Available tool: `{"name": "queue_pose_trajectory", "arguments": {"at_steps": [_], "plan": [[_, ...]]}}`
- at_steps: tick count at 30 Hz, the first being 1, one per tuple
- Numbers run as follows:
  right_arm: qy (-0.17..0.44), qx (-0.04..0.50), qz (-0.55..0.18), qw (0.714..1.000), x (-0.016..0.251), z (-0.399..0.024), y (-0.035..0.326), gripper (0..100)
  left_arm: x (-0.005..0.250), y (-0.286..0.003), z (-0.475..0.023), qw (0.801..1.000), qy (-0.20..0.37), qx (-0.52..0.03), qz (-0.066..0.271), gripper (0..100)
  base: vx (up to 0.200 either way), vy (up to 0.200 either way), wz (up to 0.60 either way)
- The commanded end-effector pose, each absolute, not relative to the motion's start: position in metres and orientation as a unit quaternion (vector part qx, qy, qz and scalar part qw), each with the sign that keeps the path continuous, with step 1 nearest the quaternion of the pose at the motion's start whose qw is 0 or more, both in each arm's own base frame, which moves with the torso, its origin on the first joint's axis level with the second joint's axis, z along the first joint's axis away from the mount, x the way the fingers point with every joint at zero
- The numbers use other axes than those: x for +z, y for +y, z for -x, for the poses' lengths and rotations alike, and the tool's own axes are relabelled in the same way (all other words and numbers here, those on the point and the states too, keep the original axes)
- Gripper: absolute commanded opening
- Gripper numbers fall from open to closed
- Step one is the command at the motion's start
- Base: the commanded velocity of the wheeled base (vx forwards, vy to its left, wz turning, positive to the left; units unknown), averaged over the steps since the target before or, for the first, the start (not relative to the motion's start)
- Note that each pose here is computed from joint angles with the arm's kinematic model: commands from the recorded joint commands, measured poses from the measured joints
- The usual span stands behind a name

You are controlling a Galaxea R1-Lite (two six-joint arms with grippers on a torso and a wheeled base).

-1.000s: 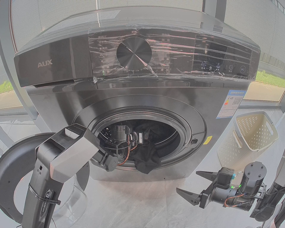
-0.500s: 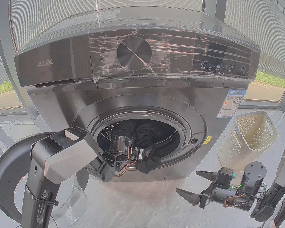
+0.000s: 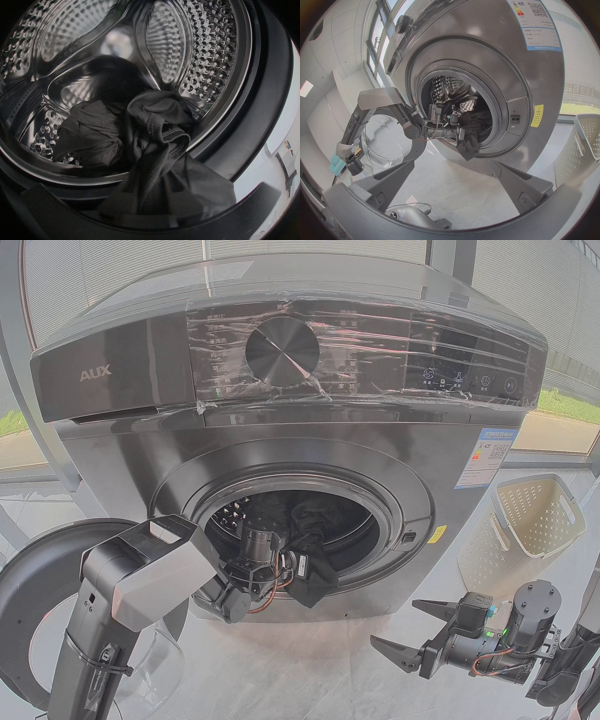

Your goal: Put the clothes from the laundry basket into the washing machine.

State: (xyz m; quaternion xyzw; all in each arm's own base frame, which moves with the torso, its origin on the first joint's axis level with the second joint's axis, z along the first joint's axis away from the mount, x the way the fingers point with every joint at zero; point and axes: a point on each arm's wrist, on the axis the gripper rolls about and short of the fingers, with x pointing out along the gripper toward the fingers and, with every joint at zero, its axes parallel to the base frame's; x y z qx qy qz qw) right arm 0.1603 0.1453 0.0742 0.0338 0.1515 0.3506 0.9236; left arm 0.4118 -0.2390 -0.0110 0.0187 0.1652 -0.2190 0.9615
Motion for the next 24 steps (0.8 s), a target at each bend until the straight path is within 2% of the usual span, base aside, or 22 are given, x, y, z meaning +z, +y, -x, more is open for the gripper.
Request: {"name": "queue_pose_trajectory", "arguments": {"at_steps": [1, 6, 10, 14, 24], "plan": [[0.152, 0.351, -0.033, 0.923, 0.074, -0.160, 0.145, 100, -0.009, -0.241, -0.417, 0.964, 0.154, -0.218, -0.013, 0, 0.000, 0.000, 0.00], [0.152, 0.352, -0.034, 0.923, 0.074, -0.161, 0.146, 100, 0.015, -0.243, -0.432, 0.974, 0.109, -0.196, 0.008, 0, 0.000, 0.000, 0.00], [0.152, 0.352, -0.034, 0.923, 0.074, -0.161, 0.146, 100, 0.042, -0.242, -0.452, 0.984, 0.042, -0.172, 0.033, 0, 0.000, 0.000, 0.00], [0.151, 0.352, -0.034, 0.923, 0.074, -0.160, 0.145, 100, 0.046, -0.241, -0.462, 0.987, 0.020, -0.157, 0.039, 0, 0.000, 0.000, 0.00], [0.151, 0.351, -0.034, 0.924, 0.074, -0.161, 0.145, 100, 0.044, -0.239, -0.470, 0.988, 0.010, -0.147, 0.043, 0, 0.000, 0.000, 0.00]]}}
